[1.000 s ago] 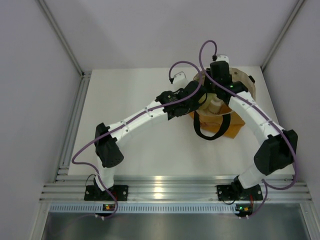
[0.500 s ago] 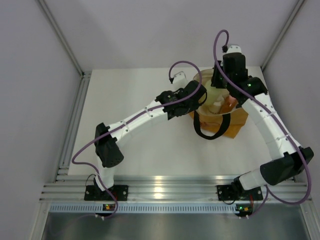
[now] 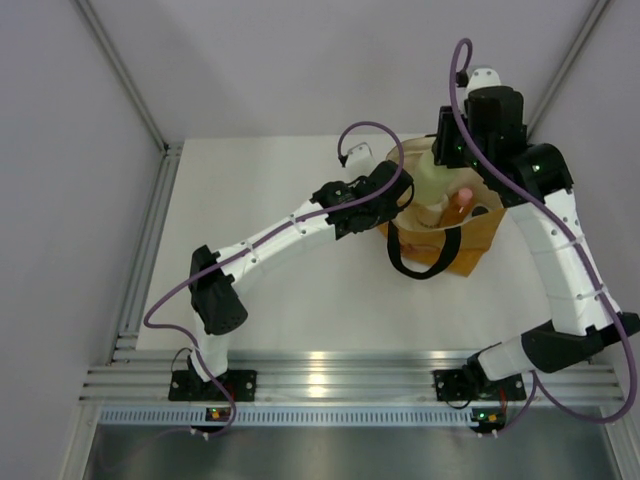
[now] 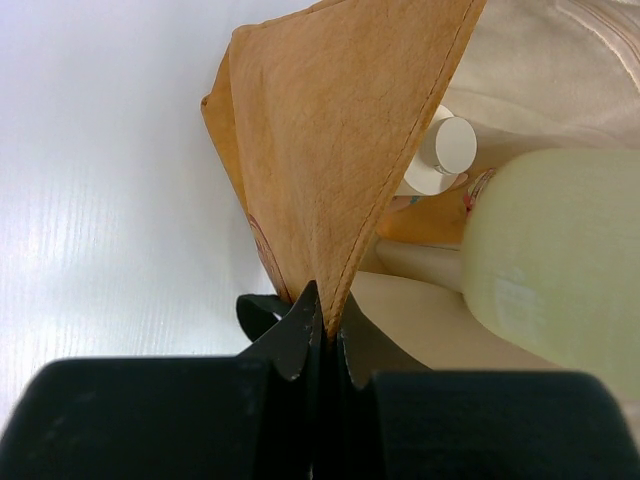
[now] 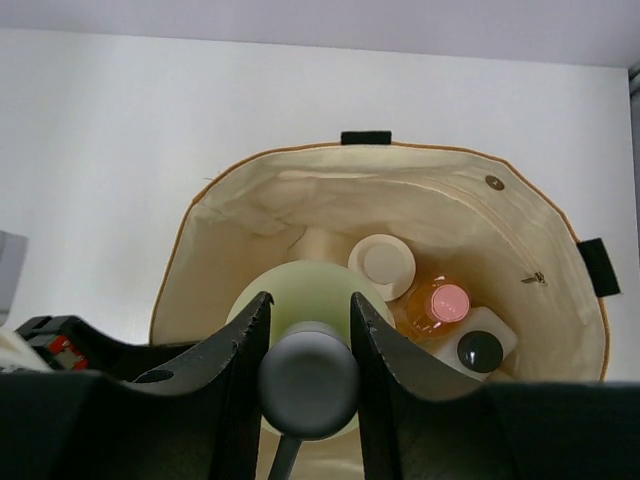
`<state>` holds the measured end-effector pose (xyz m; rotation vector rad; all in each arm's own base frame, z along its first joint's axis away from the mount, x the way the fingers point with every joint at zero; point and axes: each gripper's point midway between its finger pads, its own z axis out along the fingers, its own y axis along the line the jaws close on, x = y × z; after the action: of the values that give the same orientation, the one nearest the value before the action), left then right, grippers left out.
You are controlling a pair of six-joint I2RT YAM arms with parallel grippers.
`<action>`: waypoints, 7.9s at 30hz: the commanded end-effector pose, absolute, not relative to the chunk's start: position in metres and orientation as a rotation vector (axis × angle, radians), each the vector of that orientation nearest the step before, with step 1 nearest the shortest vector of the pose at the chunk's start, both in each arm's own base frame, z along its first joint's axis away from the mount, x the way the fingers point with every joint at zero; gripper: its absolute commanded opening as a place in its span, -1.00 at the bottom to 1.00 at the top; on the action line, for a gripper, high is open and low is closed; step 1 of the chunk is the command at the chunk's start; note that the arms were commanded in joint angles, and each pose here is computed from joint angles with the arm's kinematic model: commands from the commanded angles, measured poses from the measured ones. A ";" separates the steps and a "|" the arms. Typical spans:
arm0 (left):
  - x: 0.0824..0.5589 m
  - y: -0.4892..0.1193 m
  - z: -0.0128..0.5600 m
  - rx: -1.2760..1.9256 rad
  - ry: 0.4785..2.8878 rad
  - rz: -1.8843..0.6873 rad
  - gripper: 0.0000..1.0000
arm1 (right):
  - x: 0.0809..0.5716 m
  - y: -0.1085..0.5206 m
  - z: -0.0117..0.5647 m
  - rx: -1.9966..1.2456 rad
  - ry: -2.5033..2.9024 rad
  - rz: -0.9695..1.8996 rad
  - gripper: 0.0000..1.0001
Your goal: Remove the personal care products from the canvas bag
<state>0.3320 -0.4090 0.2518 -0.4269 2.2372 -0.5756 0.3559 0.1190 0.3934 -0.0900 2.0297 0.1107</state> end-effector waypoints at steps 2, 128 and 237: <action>0.337 -0.405 0.275 -0.451 2.179 -0.624 -1.00 | 0.319 0.117 0.492 -0.095 1.762 0.221 -1.00; 0.336 -0.439 0.242 0.028 2.376 -0.717 -1.00 | 0.227 0.217 0.350 -0.473 1.684 0.545 0.99; 0.318 -0.419 0.248 -0.309 2.305 -0.659 -1.00 | 0.402 0.075 0.229 -0.035 2.195 -0.052 0.20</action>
<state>0.3153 -0.4276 0.2202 -0.2493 2.3782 -0.6199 0.3797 0.0844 0.2031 -0.0548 2.2818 -0.0002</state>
